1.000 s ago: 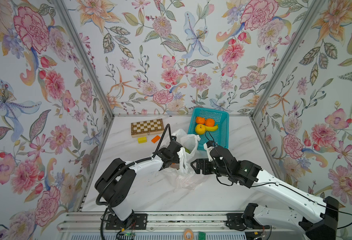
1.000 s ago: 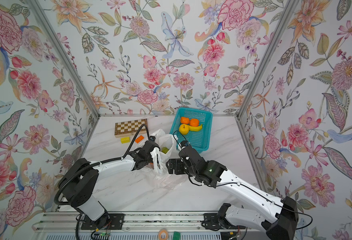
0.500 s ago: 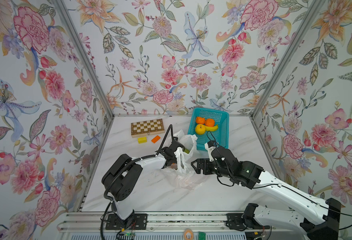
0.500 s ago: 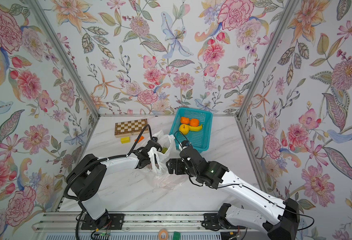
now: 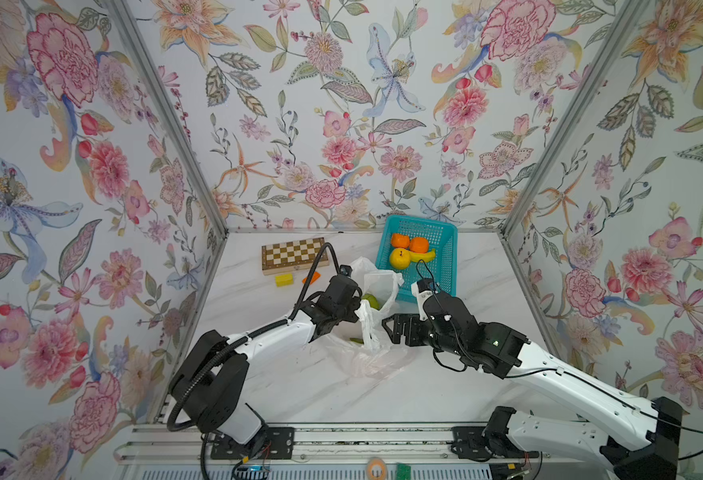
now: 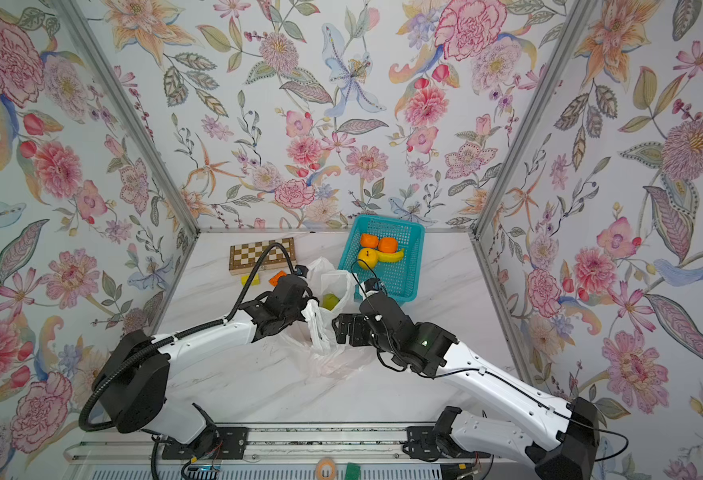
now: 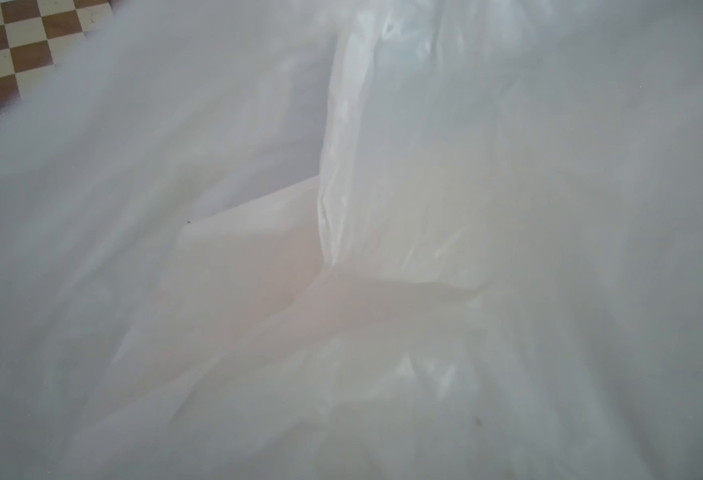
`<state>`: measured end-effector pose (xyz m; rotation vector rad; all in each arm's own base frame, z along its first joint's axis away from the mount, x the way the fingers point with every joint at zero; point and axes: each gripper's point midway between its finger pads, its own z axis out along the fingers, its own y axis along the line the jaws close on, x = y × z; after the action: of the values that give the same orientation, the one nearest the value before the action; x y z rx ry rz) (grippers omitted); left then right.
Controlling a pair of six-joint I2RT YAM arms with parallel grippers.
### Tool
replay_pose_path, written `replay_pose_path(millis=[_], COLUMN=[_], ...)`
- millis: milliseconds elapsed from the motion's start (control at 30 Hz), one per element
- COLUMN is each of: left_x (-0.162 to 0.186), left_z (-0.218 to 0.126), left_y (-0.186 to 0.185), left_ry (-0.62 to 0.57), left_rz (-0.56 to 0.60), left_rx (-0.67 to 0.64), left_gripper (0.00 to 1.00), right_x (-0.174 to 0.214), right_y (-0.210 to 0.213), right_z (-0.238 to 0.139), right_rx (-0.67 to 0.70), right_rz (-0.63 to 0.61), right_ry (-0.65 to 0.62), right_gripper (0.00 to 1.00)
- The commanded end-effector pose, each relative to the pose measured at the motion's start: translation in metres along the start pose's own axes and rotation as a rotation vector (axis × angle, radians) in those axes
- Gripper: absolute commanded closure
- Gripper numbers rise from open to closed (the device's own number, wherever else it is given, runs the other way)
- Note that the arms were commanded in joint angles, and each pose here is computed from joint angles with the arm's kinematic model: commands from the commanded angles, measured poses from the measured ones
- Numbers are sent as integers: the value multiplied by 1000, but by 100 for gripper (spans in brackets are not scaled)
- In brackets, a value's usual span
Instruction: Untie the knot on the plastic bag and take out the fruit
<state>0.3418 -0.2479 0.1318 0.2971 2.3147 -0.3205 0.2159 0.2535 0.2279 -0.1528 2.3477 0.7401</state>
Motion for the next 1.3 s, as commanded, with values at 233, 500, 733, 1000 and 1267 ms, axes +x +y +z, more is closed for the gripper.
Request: replay_pose_path(millis=[233,500,733,1000,1267], left_x=[-18,-45,-82,-119,-129], left_z=[-45,-85,-134,-190,-240], left_y=[-13,-26,-40,-70,-117], left_ry=[-128,-276,-468,-661,-808], left_rz=[-42,-43,-22,79,314], left_rx=[156,270,383,567,836], left_gripper=[60,62,65,65,65], right_x=[-24,-48,-76,-101,-113], right_y=[11,17,26,39,66], right_z=[-16,-37,-62,-87,-108], right_rx=[-51,-93,-174,-285,-461], right_rz=[31,58,87,117,114], right_ry=[-99,-168,-252,-311,-281], right_gripper=[1,1,1,1,1])
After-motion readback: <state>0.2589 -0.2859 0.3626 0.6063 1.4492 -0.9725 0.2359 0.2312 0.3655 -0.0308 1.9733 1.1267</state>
